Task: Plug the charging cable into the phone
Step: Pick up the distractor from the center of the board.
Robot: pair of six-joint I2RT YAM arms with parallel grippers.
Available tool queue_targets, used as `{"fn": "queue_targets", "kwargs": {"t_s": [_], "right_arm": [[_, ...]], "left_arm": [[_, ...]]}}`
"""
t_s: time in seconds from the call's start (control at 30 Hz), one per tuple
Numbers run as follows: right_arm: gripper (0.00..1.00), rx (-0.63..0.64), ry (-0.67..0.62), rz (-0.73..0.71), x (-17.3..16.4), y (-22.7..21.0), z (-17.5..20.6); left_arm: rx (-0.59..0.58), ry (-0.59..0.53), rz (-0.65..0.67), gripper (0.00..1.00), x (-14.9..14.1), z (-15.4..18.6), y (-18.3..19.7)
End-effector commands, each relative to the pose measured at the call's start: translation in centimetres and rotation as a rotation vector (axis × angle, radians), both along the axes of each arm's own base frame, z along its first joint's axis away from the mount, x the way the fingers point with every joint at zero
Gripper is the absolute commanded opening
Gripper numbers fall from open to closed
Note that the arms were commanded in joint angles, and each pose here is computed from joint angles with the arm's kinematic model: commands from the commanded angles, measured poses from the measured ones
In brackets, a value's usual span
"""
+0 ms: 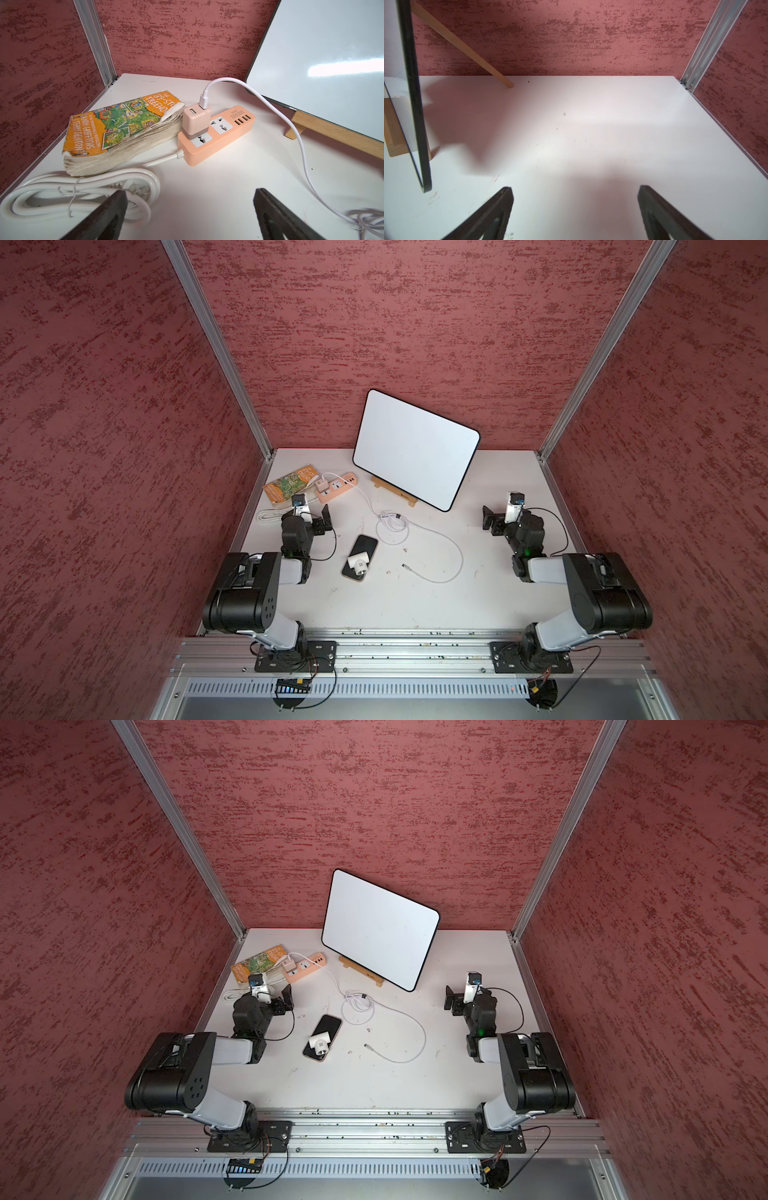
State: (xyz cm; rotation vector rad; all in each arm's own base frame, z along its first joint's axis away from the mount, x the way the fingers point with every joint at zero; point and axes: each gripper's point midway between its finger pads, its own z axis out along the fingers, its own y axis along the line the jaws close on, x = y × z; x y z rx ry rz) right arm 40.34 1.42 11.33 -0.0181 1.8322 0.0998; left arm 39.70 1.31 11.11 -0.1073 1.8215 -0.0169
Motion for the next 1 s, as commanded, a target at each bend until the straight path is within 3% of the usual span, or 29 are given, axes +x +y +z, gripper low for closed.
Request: {"fn": "queue_targets", "kwargs": {"t_s": [0.0,0.53,0.73,0.87,0.97], "right_arm": [[0.99,-0.008,-0.013,-0.014,0.1,-0.5,0.4],[0.99,0.009,-0.033,-0.211,-0.7,-3.7,2.8],[0.99,0.035,-0.025,-0.339,-1.2,-5.7,5.3],[0.99,0.128,0.067,-0.425,-0.8,-6.5,6.0],[0.99,0.151,0.119,-0.374,-0.3,-5.4,6.4]], "left_arm": [[-0.01,-0.015,-0.01,1.0,0.3,0.7,0.0],[0.036,0.02,0.152,1.0,-0.5,5.1,0.9],[-0.01,0.089,0.13,1.0,-0.3,5.0,-0.3],[-0.008,0.132,0.107,1.0,-0.4,5.1,-1.2],[-0.044,0.135,0.066,1.0,-0.5,5.6,-2.3]]}}
